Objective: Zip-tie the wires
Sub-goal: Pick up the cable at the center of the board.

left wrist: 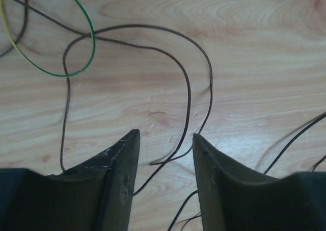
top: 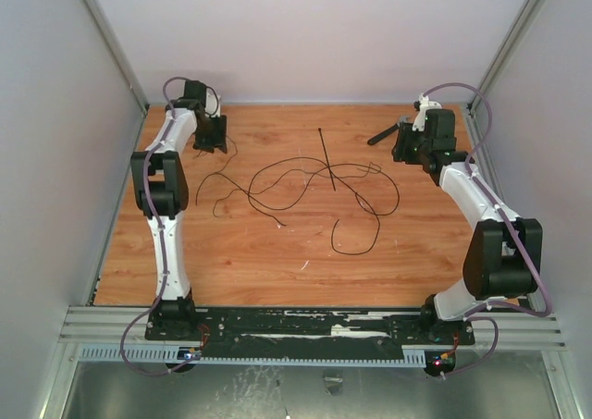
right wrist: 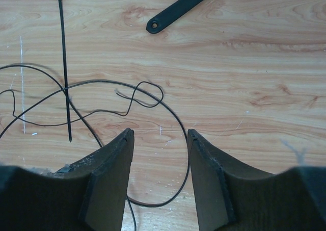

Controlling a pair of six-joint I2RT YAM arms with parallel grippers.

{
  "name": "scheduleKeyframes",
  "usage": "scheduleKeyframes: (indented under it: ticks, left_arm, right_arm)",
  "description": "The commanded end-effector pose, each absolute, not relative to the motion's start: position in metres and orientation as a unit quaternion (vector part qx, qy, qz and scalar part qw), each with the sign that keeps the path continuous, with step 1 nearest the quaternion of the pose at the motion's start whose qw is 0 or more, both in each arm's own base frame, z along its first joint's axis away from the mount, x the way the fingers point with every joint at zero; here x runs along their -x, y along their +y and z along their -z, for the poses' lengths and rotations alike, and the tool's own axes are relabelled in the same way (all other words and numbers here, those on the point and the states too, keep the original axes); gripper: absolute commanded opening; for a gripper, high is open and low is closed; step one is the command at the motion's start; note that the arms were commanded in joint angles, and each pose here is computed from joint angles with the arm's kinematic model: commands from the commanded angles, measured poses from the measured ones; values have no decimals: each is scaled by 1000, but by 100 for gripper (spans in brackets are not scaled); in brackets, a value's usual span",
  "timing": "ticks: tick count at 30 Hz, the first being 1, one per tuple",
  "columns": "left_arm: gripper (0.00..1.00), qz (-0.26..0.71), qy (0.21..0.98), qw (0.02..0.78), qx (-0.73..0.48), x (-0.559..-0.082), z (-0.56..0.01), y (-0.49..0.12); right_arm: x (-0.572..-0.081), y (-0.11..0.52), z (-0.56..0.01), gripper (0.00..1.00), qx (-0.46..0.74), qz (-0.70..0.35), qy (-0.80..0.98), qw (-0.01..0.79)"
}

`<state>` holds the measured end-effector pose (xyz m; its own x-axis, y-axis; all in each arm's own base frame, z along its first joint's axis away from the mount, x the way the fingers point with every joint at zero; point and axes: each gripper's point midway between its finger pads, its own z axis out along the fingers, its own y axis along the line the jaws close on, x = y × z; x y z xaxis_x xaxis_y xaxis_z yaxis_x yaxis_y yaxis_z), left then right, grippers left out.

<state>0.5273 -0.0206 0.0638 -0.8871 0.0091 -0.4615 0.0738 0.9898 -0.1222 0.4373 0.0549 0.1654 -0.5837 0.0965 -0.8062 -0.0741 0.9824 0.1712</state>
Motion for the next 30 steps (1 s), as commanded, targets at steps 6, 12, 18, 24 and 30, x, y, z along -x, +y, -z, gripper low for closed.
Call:
scheduleKeyframes:
  ticks: [6,12,18,24,30]
  left_arm:
    - [0,49,956,288,-29,-548,-111,-16]
    - [0,79,901,426,24,-579,-233,7]
    - [0,199,767,606,68,-575,-402,15]
    - [0,376,606,700,40,-519,-537,5]
    - [0,476,477,739,-10,-463,-632,2]
  right_arm:
    - [-440,58,-175,47,-8,-107,876,471]
    - [-441,64,-179,46,-4,-124,872,474]
    - [-441,80,-195,45,9,-167,855,490]
    - [-441,104,-229,45,40,-226,816,530]
    - [-441,150,-272,45,101,-302,754,574]
